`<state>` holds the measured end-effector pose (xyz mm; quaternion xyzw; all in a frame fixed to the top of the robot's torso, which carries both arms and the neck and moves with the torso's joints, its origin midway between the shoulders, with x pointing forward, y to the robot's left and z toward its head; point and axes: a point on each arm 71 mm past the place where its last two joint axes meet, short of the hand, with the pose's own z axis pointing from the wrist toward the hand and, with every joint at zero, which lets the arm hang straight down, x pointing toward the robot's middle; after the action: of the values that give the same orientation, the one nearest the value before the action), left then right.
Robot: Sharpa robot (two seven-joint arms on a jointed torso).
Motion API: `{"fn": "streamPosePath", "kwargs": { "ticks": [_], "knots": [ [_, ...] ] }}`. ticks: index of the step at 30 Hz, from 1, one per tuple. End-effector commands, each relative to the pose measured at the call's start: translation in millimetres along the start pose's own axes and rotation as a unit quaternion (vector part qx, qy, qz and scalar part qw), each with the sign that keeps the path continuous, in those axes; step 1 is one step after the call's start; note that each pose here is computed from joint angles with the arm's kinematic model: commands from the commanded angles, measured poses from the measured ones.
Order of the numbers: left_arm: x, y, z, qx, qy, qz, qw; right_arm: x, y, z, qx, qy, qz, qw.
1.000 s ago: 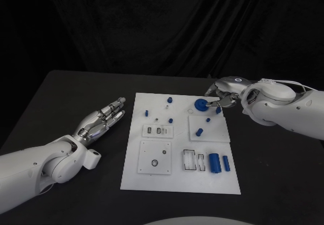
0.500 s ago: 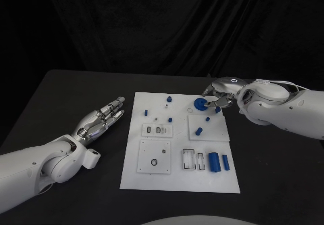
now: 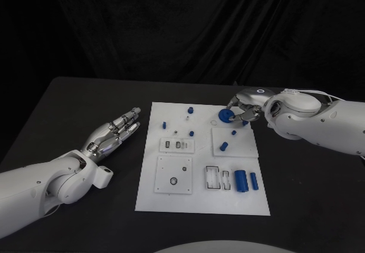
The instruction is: Assemble the parts on the task board
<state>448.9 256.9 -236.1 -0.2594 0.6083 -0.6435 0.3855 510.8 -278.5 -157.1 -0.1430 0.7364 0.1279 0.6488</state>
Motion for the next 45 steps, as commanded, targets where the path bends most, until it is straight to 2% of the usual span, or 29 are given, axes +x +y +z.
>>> {"fn": "streamPosePath", "kwargs": {
  "ticks": [1,11,17,31,40,45],
  "knots": [
    [1.3,-11.7,0.3,0.078,0.006,-0.005,0.997,3.5,-1.5,0.8,0.01,0.015,-0.006,1.0],
    [1.4,-11.3,0.5,0.077,0.007,-0.006,0.997,9.5,1.7,4.3,0.004,0.024,-0.006,1.0],
    [1.6,-11.1,0.7,0.076,0.008,-0.007,0.997,11.1,3.6,4.7,-0.002,0.02,-0.004,1.0],
    [0.6,-10.7,-0.1,0.073,0.008,-0.007,0.997,3.6,12.4,-2.9,-0.037,-0.036,0.0,0.999],
    [0.3,-10.5,-0.3,0.072,0.008,-0.007,0.997,-19.6,37.9,-7.1,-0.08,-0.076,-0.003,0.994],
    [1.0,-10.4,0.4,0.072,0.009,-0.008,0.997,-27.8,55.7,-4.1,-0.103,-0.082,-0.004,0.991]
  ]
}}
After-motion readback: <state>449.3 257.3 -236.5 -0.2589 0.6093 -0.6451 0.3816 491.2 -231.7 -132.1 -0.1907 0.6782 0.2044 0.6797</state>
